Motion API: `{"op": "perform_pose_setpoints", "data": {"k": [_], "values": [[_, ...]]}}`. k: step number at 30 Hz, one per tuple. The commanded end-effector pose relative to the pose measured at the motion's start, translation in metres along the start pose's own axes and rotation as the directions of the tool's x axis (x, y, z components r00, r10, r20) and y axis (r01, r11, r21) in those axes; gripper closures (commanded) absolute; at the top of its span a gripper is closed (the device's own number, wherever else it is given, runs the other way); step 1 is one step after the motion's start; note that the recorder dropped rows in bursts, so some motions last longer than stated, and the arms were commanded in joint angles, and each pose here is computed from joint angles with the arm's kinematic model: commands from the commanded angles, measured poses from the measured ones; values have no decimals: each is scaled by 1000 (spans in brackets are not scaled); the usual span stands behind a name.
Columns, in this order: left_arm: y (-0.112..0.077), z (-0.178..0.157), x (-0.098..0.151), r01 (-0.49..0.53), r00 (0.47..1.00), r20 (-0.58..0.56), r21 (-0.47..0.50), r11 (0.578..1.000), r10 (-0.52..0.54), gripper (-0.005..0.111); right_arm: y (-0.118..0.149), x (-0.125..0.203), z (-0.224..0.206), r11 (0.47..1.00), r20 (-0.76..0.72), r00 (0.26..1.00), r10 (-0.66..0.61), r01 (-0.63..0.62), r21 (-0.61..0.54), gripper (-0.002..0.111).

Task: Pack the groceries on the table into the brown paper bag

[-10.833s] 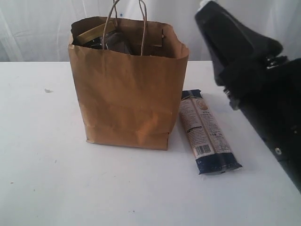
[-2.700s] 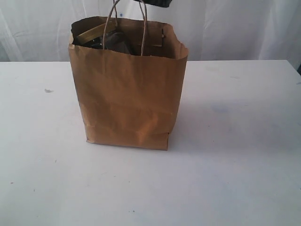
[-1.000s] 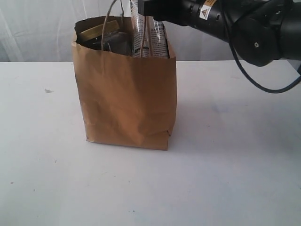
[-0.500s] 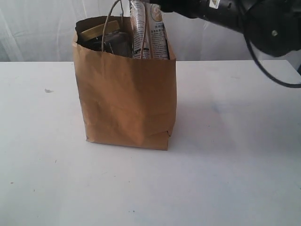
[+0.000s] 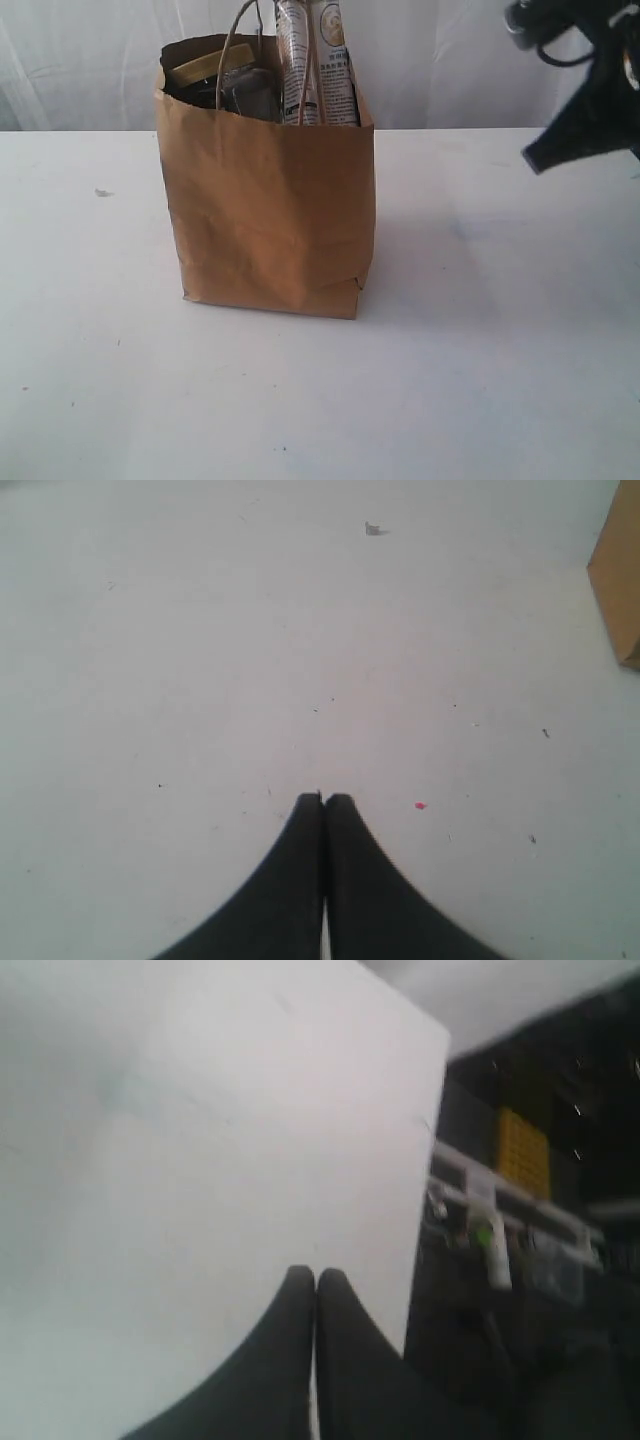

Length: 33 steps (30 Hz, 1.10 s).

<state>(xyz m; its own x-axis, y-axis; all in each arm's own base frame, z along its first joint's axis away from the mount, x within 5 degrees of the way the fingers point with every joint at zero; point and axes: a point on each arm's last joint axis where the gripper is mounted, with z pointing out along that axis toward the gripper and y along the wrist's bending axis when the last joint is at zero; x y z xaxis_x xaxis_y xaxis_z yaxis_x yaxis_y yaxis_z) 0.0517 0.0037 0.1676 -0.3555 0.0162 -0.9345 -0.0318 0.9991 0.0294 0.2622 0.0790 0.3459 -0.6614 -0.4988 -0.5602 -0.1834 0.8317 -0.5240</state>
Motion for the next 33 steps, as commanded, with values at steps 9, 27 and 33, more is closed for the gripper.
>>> {"op": "perform_pose_setpoints", "data": {"k": [9, 27, 33], "values": [[0, 0, 1, 1, 1000, 4, 6, 1000, -1, 107, 48, 96, 13, 953, -428, 879, 213, -283, -108, 108], [0, 0, 1, 1, 1000, 4, 6, 1000, -1, 107, 29, 87, 6, 958, -203, 941, 269, -283, -43, 108], [0, 0, 1, 1, 1000, 4, 6, 1000, -1, 107, 16, 73, -10, 959, 30, 962, 272, -269, -94, 108]]}}
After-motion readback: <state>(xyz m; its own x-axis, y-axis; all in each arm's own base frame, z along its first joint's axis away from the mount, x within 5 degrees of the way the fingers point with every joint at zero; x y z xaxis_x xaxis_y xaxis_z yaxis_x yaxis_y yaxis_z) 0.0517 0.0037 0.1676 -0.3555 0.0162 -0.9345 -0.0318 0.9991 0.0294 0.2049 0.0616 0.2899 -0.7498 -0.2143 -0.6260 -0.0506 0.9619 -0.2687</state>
